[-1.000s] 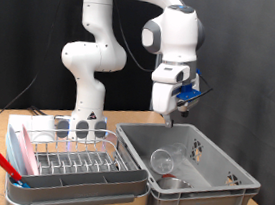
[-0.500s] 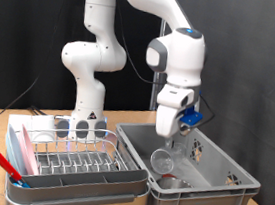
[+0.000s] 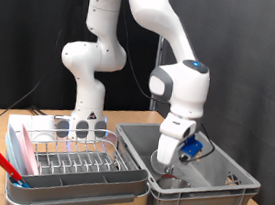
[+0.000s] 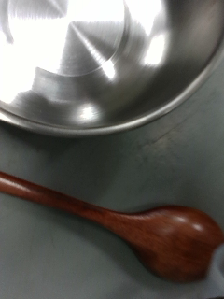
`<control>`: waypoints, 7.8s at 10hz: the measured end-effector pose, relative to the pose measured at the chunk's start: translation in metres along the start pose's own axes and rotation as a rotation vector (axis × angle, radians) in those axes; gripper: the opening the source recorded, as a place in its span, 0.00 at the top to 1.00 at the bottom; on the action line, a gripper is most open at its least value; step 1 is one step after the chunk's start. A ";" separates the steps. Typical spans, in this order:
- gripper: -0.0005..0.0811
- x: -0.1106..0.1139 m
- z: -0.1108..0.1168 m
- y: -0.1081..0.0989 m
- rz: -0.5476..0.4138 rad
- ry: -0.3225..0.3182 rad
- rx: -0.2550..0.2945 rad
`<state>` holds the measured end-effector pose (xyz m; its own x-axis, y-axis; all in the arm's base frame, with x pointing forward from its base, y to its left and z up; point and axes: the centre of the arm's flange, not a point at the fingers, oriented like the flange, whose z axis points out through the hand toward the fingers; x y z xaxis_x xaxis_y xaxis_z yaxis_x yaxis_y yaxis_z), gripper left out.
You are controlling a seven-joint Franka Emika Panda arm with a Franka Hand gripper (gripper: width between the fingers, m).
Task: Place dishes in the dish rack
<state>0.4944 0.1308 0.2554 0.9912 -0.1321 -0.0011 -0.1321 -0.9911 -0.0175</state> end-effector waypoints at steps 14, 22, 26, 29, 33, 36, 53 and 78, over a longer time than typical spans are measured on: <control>0.79 0.014 0.055 -0.008 0.019 0.027 0.016; 0.99 0.028 -0.001 -0.008 -0.040 0.005 0.166; 0.99 0.029 -0.063 0.002 -0.053 0.031 0.207; 0.99 0.030 -0.109 0.012 -0.050 0.064 0.210; 0.99 0.025 -0.141 0.026 -0.012 0.046 0.166; 0.99 0.006 -0.130 0.045 0.004 -0.154 0.132; 0.99 -0.063 -0.166 0.196 0.177 -0.834 -0.105; 0.02 -0.059 -0.046 0.209 0.220 -0.846 -0.172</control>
<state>0.4086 -0.0696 0.2974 0.6040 -0.3296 -0.7257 -0.2503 -0.9429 0.2200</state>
